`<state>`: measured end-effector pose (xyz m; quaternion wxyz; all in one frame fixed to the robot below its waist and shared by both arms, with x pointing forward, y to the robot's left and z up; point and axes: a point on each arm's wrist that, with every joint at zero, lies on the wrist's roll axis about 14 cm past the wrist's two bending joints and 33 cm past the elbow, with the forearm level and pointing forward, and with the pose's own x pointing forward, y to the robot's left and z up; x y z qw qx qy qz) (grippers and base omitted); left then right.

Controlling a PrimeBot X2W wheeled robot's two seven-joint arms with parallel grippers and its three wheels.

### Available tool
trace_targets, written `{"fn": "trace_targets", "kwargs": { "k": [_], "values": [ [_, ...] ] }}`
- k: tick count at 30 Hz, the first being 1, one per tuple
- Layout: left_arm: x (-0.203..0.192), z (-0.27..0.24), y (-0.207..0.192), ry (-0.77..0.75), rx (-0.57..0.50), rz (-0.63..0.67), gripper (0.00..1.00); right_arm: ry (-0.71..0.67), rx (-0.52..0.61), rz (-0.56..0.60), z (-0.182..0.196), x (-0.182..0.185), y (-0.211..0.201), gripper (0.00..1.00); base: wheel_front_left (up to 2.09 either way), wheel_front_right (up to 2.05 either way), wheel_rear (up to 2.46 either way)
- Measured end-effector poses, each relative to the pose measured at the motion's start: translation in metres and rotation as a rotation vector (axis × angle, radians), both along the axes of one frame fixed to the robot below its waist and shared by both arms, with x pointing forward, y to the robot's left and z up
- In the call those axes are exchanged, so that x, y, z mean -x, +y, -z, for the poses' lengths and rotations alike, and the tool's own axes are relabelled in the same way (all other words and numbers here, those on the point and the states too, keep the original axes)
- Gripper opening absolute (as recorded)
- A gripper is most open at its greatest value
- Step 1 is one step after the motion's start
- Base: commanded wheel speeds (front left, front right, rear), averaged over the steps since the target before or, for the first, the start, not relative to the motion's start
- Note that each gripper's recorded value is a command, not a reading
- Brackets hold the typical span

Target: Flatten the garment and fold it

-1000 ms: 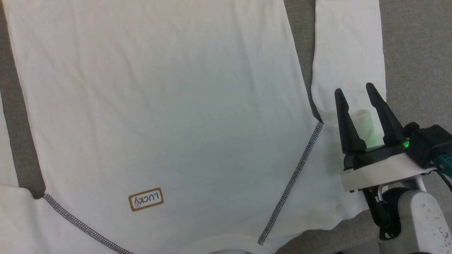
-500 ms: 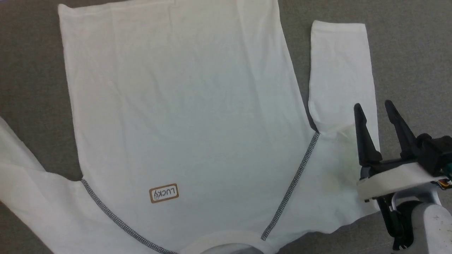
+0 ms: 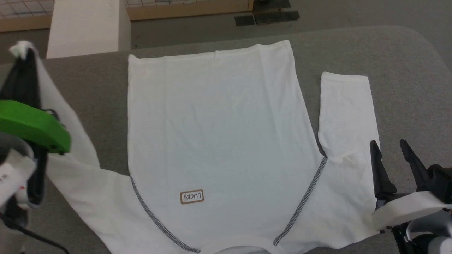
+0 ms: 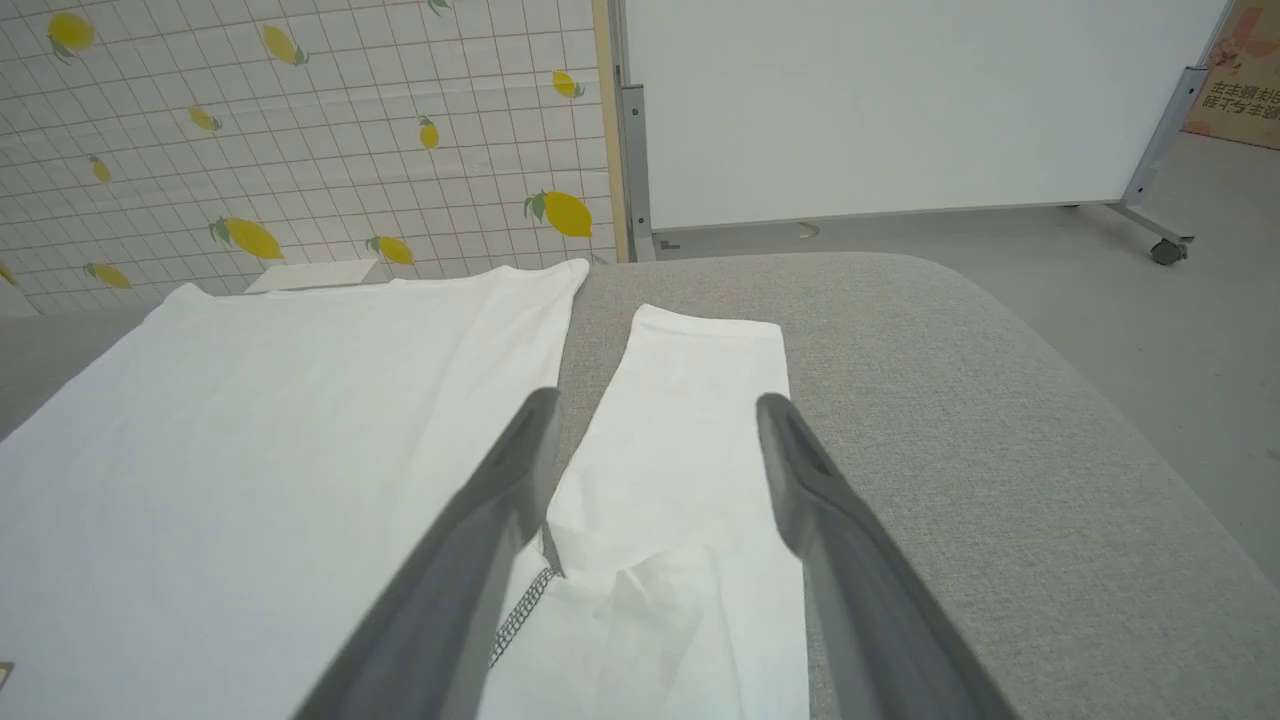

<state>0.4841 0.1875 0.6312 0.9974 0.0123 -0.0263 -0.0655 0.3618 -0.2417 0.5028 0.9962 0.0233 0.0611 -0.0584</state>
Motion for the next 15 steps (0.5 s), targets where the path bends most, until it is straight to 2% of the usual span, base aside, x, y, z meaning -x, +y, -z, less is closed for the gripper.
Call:
{"fn": "trace_targets", "kwargs": {
  "k": [3, 9, 13, 15],
  "values": [
    [0.027, -0.010, -0.039, -0.021, 0.041, 0.109, 0.00, -0.018, -0.004, -0.023, -0.008, 0.001, 0.007, 1.00, 0.00, 0.00, 0.00],
    [0.063, -0.001, -0.123, 0.033, 0.169, 0.329, 0.00, -0.051, -0.008, -0.072, -0.022, -0.005, 0.022, 1.00, 0.00, 0.00, 0.00],
    [0.072, 0.020, -0.184, 0.116, 0.223, 0.486, 0.00, -0.048, -0.014, -0.097, -0.023, -0.006, 0.031, 1.00, 0.00, 0.00, 0.00],
    [0.081, 0.042, -0.215, 0.187, 0.216, 0.571, 0.00, -0.042, -0.017, -0.098, -0.021, -0.005, 0.031, 1.00, 0.00, 0.00, 0.00]
  ]
}}
